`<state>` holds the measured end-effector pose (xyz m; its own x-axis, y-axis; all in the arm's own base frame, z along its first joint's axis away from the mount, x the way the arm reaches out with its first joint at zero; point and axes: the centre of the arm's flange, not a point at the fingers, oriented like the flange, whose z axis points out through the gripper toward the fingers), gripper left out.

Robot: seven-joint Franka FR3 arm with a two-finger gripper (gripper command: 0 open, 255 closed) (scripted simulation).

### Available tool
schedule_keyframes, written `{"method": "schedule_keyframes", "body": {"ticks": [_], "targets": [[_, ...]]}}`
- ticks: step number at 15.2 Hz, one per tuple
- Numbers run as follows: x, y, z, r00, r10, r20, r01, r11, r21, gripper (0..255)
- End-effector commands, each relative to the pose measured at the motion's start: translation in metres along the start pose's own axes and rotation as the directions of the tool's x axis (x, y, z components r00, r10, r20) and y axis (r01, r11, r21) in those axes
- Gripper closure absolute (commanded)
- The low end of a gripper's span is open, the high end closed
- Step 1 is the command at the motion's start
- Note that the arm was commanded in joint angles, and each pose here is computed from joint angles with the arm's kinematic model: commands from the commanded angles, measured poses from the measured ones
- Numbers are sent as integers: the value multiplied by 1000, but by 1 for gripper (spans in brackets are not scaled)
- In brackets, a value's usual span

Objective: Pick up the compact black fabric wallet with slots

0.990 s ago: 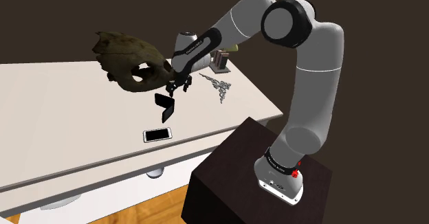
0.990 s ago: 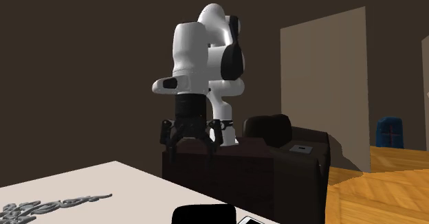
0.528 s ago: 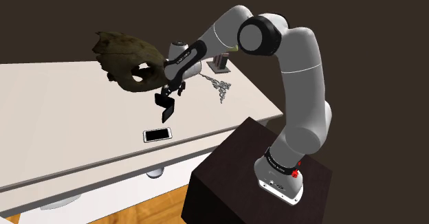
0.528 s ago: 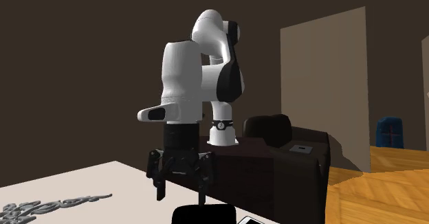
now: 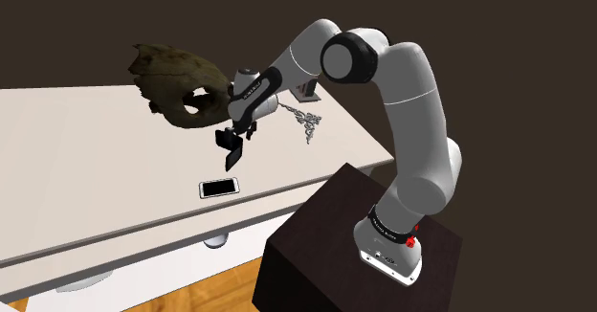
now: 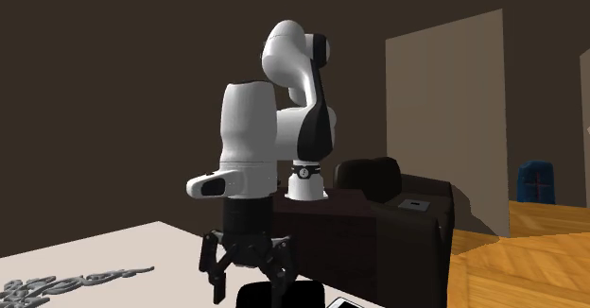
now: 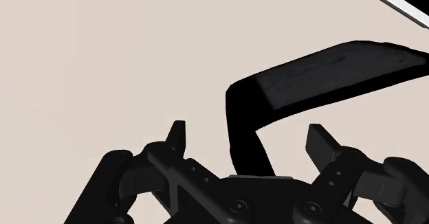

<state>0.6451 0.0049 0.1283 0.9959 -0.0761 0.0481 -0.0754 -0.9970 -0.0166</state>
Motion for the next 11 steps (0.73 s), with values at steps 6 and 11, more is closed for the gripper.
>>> {"method": "schedule_keyframes", "body": {"ticks": [6,11], "targets": [[0,0,1,1000,0,-1,0,1000,0,255],[0,-1,-4,1000,0,-1,0,1000,0,255]]}}
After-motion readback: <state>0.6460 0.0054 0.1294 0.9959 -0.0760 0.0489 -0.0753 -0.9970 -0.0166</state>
